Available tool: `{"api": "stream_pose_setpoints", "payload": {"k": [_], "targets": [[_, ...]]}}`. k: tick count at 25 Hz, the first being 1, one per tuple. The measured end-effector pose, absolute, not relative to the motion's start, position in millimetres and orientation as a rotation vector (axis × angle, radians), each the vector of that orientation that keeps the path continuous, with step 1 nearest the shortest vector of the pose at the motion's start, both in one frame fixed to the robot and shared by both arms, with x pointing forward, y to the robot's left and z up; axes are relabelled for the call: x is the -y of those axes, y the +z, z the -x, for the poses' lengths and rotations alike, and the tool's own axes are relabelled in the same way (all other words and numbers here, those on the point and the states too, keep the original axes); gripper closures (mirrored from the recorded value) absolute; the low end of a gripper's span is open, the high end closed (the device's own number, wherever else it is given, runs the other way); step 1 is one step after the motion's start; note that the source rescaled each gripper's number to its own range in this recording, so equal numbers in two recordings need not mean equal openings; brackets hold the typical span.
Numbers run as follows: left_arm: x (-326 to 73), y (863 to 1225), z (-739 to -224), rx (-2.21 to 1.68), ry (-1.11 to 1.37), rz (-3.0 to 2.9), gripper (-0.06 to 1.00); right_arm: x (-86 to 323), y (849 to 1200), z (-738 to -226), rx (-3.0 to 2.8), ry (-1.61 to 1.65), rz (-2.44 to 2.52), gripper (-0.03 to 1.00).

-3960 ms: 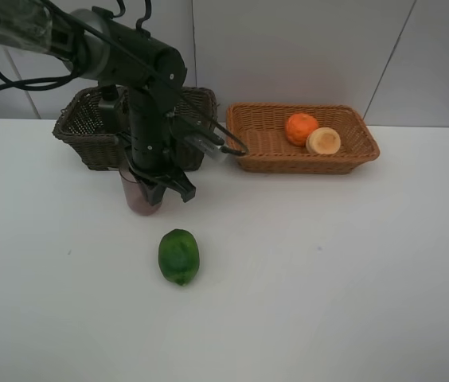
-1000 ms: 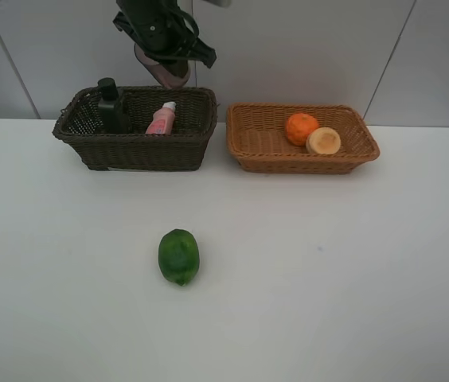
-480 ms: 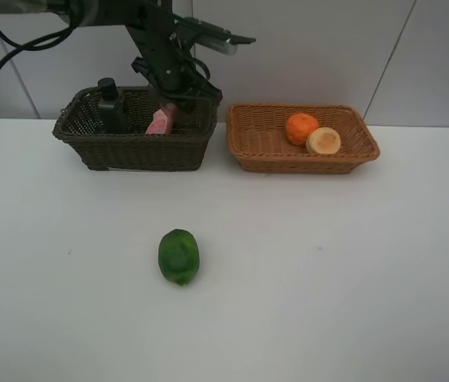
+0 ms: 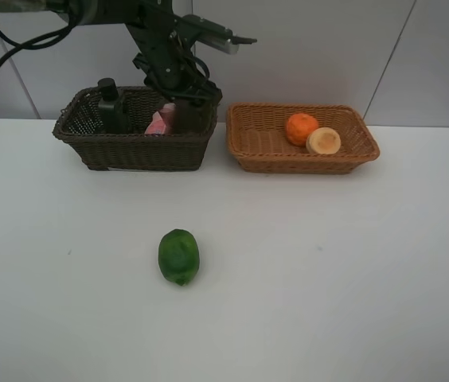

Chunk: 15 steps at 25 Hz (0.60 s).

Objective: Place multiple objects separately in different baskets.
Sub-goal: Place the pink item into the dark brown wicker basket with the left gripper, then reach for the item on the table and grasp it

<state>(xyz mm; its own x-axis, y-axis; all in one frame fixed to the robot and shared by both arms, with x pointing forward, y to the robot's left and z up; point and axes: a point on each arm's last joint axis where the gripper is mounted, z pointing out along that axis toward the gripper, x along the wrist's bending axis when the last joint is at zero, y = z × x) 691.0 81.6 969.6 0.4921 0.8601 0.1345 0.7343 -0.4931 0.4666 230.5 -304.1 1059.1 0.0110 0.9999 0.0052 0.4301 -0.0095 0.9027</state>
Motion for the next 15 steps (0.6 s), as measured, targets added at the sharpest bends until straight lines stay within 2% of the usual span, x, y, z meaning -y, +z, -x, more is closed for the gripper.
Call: {"api": "stream_pose_setpoints", "payload": {"k": [3, 15], "targets": [[-82.5, 969.8, -691.5, -1.356, 0.515, -2.383, -0.01, 304.1, 1059.1, -230.5, -1.517, 0.963, -1.539, 0.26], [-76.5, 981.0, -686.5, -1.250, 0.576, -2.439, -0.02, 304.1, 1059.1, -230.5, -1.517, 0.963, -1.539, 0.26]]}}
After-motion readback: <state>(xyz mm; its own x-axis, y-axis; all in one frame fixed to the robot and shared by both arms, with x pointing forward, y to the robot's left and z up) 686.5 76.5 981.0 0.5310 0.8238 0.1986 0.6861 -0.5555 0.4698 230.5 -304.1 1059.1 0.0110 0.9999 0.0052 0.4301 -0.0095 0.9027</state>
